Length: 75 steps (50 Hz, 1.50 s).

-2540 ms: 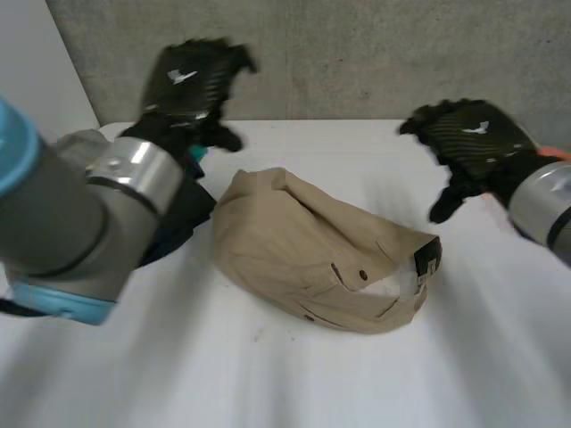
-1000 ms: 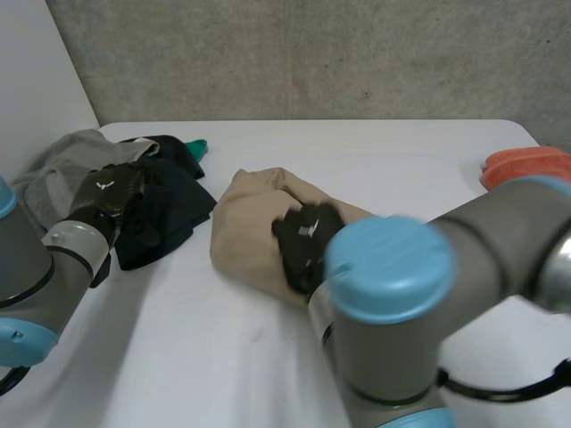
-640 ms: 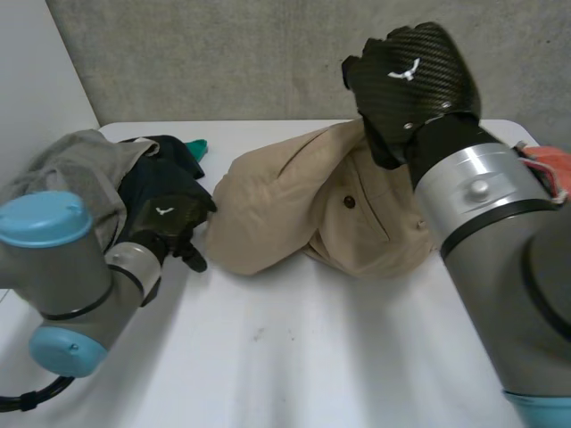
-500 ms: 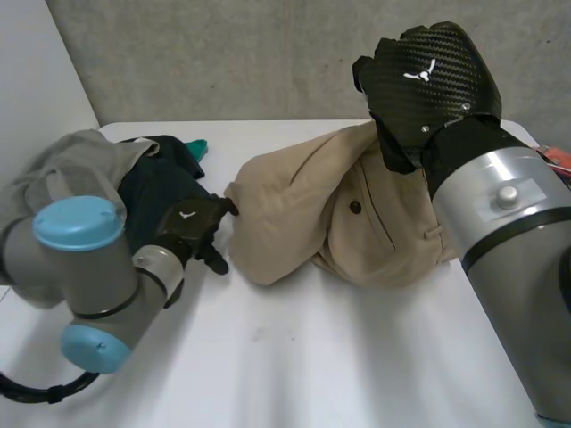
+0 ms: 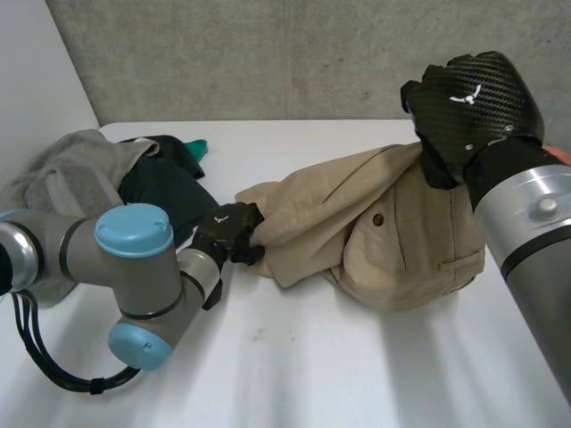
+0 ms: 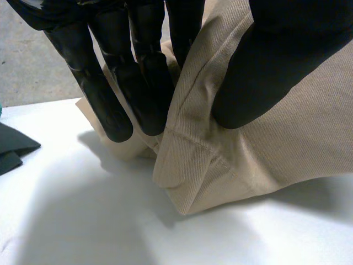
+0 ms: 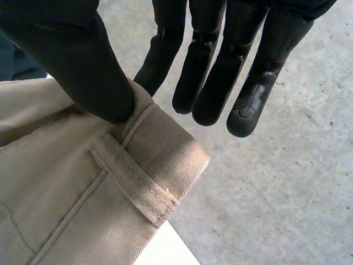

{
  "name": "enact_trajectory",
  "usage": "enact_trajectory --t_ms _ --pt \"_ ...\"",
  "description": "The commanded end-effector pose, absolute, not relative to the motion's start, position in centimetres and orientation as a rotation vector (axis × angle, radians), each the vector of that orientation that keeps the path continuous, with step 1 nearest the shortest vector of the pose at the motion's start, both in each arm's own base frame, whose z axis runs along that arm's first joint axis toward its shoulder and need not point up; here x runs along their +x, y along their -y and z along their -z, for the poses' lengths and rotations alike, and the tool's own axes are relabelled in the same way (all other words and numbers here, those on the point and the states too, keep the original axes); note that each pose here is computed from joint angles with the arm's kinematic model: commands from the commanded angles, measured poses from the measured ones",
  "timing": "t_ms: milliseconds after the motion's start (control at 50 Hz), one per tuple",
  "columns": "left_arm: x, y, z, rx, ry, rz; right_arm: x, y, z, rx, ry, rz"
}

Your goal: Fold the laundry.

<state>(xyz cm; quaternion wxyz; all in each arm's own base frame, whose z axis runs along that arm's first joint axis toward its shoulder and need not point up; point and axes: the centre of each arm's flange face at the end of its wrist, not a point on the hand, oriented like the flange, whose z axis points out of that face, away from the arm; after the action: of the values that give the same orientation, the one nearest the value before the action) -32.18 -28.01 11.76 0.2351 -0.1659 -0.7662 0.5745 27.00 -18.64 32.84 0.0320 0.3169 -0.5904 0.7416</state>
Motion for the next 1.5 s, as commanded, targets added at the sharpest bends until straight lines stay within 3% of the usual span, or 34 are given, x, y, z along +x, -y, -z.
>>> enact_trajectory --t_ms 20,100,240,340,440,540,620,680,740,800,920,980,1060,1140,1320,1380,1500 --pt "-31.3 27.2 -18.5 -0.509 2.023 -1.776 25.4 20.7 -32.8 0.986 1.809 -2.187" --pt "-28.4 26.1 -23.5 -0.591 2.014 -1.971 24.1 21.9 -32.4 1.087 1.822 -2.058" --pt "-26.2 22.2 -30.6 -0.836 1.888 -2.257 22.4 23.3 -32.1 1.178 1.863 -1.899" --pt "-25.9 21.5 -29.6 -0.97 2.011 -2.165 21.7 24.7 -29.8 1.224 1.957 -1.75" --pt "-27.0 22.7 -26.6 -1.045 2.115 -2.018 22.4 25.9 -26.5 1.311 2.062 -1.636" --pt "-29.7 27.2 -22.8 -1.083 2.174 -1.943 23.2 28.5 -23.9 1.324 2.124 -1.587" --pt "-31.6 30.8 -22.3 -1.077 2.123 -2.018 24.2 31.5 -23.6 1.251 2.088 -1.686" --pt "-32.8 32.9 -23.8 -1.058 2.023 -2.15 25.1 34.3 -25.2 1.124 1.987 -1.896" --pt "-33.9 35.4 -27.4 -0.97 1.797 -2.417 25.7 36.3 -27.6 0.99 1.861 -2.109" --pt "-34.4 36.7 -32.3 -0.809 1.493 -2.697 26.0 38.2 -32.0 0.771 1.613 -2.389" --pt "-33.1 36.1 -40.9 -0.479 1.046 -2.99 24.9 37.4 -41.6 0.371 1.079 -2.705" --pt "-33.0 35.5 -41.6 -0.454 1.036 -2.988 24.7 36.6 -43.2 0.342 1.005 -2.74" --pt "-33.4 34.5 -39.3 -0.521 1.155 -2.888 24.8 35.4 -43.6 0.379 1.025 -2.74" --pt "-32.5 33.4 -36.1 -0.608 1.308 -2.799 25.0 34.9 -40.6 0.501 1.181 -2.681" --pt "-31.4 29.7 -23.5 -0.897 1.766 -2.426 25.3 32.4 -26.6 0.928 1.833 -2.285" --pt "-31.1 28.5 -21.1 -0.965 1.855 -2.332 25.2 31.5 -21.7 1.03 2.023 -2.105" --pt "-31.6 25.9 -19.5 -1.046 1.905 -2.22 24.6 30.8 -18.7 1.065 2.154 -1.965"
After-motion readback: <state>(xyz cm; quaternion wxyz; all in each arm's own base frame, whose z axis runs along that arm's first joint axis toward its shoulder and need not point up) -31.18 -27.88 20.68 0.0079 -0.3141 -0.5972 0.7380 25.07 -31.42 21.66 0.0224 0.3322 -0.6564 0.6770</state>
